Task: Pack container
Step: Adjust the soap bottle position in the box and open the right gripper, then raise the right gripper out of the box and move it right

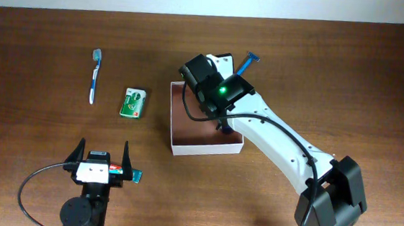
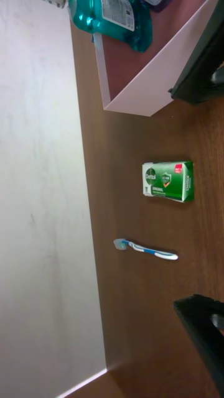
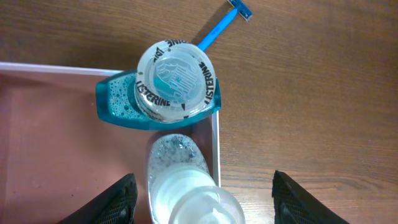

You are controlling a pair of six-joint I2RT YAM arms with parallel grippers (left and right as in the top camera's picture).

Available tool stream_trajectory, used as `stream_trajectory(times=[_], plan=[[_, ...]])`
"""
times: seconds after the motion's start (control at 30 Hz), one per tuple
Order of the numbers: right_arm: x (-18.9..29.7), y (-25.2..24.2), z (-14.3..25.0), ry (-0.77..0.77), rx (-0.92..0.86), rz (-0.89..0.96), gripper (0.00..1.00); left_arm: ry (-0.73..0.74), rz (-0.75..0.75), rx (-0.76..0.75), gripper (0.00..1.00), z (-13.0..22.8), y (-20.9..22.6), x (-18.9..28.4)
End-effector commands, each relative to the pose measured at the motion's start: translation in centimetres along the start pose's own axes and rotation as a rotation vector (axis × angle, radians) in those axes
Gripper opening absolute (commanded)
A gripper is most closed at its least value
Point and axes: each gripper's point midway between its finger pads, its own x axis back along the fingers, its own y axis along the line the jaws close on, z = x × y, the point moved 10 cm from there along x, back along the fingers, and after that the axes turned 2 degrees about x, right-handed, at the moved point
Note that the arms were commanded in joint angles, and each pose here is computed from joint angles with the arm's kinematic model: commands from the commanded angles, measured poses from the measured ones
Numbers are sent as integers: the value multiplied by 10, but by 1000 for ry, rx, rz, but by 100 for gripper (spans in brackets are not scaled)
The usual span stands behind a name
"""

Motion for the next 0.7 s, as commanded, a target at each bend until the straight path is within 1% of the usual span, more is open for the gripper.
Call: stream_trajectory(times=[0.0, 0.17, 0.4, 0.43, 0.57, 0.67], plan=[[19, -8, -8, -38, -16, -24, 62, 8, -4, -21, 99, 1, 0, 0], [43, -23, -10, -73, -38, -42, 62, 8, -4, -21, 100, 1, 0, 0], [83, -45, -7, -118, -74, -116, 62, 8, -4, -21, 99, 1, 0, 0], [88, -49, -7, -123, -78, -117, 62, 8, -4, -21, 99, 1, 0, 0], [103, -66, -6, -152, -106, -115, 70, 8, -4, -21, 99, 1, 0, 0], [107, -81, -6, -159, -140, -103, 75, 8, -4, -21, 99, 1, 0, 0]])
